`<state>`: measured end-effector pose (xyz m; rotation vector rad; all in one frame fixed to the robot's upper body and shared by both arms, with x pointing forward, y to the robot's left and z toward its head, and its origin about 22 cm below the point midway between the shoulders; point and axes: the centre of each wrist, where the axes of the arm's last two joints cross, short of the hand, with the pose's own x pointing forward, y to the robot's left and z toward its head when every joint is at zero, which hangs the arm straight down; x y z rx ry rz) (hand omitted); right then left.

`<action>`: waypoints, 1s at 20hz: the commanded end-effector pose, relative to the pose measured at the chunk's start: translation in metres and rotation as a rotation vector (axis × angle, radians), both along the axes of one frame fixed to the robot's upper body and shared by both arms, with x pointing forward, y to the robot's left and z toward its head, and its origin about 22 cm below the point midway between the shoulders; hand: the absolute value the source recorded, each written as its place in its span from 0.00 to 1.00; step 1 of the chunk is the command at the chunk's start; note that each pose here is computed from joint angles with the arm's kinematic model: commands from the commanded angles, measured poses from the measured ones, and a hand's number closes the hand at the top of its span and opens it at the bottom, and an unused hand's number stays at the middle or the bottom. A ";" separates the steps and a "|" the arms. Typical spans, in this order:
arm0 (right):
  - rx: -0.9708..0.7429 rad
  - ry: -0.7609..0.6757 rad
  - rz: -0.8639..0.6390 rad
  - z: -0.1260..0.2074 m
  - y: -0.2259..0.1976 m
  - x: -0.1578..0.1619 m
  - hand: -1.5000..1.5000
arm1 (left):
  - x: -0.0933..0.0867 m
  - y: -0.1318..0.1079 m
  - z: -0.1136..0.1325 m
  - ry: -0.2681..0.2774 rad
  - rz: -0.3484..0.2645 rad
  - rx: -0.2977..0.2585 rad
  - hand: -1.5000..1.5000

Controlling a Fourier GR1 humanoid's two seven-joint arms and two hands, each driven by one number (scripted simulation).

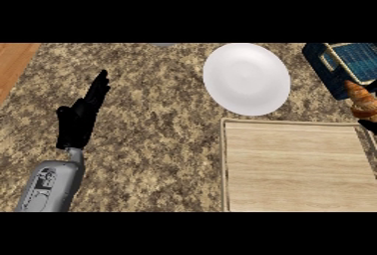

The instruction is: Pick the croissant from the tray and place it in the plate

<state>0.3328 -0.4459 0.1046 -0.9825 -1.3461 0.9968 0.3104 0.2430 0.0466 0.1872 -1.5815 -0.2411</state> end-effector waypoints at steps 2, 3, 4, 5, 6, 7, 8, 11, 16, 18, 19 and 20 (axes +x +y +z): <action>0.117 -0.256 0.098 0.035 0.000 0.024 1.00 | 0.001 0.007 0.003 0.004 0.009 0.016 0.50; 0.118 -0.286 0.124 0.036 -0.016 0.018 1.00 | -0.006 0.007 -0.012 0.016 0.000 -0.008 0.50; 0.117 -0.286 0.157 0.047 -0.003 0.032 1.00 | -0.006 0.009 -0.007 0.019 0.000 0.001 0.50; 0.126 -0.328 0.212 0.044 0.005 0.034 1.00 | 0.001 0.012 0.001 0.019 -0.008 0.015 0.50; 0.171 -0.324 0.243 0.056 0.006 0.041 1.00 | -0.003 0.005 -0.007 0.013 0.008 0.002 0.50; 0.176 -0.340 0.272 0.048 0.009 0.044 1.00 | 0.003 -0.013 0.010 0.000 0.005 0.012 0.50; 0.195 -0.319 0.284 0.053 0.025 0.055 1.00 | -0.004 0.005 0.006 0.011 -0.007 0.004 0.50; 0.241 -0.257 0.336 0.051 0.045 0.068 1.00 | -0.004 0.011 -0.005 0.025 0.026 -0.005 0.50; 0.289 -0.169 0.343 0.057 0.093 0.100 1.00 | -0.004 0.013 0.003 -0.010 0.008 0.026 0.50; 0.316 -0.137 0.381 0.052 0.125 0.107 1.00 | -0.005 0.005 -0.017 0.013 0.023 0.005 0.50; 0.318 -0.141 0.373 0.027 0.141 0.108 1.00 | -0.013 0.009 -0.004 0.006 0.005 0.011 0.50; 0.319 -0.136 0.392 0.025 0.162 0.111 1.00 | 0.010 0.008 0.003 0.001 0.030 0.002 0.50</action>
